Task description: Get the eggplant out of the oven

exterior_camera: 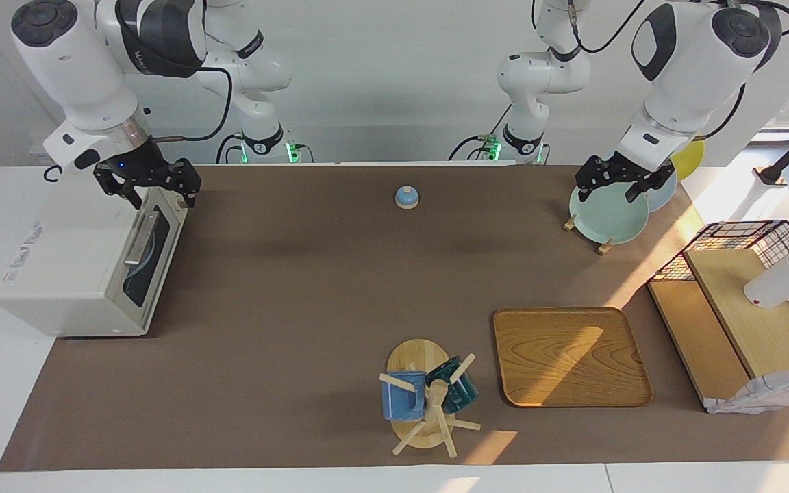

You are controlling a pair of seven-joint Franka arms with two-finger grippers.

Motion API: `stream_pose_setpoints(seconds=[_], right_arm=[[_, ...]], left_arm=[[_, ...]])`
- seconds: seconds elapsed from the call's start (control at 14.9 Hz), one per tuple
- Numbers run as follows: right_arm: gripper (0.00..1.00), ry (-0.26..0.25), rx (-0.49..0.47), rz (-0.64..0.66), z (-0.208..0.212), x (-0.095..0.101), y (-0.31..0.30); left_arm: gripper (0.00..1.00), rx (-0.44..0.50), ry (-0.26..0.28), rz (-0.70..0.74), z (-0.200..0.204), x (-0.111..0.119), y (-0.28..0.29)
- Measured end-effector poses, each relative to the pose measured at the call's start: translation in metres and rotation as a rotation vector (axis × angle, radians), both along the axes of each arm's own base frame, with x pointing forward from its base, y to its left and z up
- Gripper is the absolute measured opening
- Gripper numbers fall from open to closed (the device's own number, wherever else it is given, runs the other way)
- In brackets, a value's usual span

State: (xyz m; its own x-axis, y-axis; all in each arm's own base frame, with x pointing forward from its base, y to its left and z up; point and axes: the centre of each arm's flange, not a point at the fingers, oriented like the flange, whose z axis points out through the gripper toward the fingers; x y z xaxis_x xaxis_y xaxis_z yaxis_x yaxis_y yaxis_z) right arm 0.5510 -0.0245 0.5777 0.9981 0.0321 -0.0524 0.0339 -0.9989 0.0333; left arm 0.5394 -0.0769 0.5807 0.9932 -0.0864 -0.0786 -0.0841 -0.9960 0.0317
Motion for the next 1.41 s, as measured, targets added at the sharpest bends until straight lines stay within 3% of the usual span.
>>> stream_pose_setpoints(seconds=[0.47,0.74,0.8,0.94,1.2,1.41], right_arm=[[1.00,0.000,0.000,0.000,0.000,0.000,0.000],[1.00,-0.040,-0.001,-0.002,0.000,0.005,-0.002],[0.93,-0.045,-0.001,-0.008,-0.002,0.005,-0.006],[0.68,-0.036,-0.001,-0.019,-0.007,0.003,-0.012],[0.28,-0.025,-0.006,-0.009,-0.013,-0.001,-0.013],[0.01,-0.013,-0.082,-0.028,-0.023,-0.004,-0.020]], left_arm=[[1.00,0.000,0.000,0.000,0.000,0.000,0.000],[1.00,0.000,0.000,0.000,0.000,0.000,0.000],[1.00,0.000,0.000,0.000,0.000,0.000,0.000],[1.00,0.000,0.000,0.000,0.000,0.000,0.000],[1.00,0.000,0.000,0.000,0.000,0.000,0.000],[1.00,0.000,0.000,0.000,0.000,0.000,0.000]])
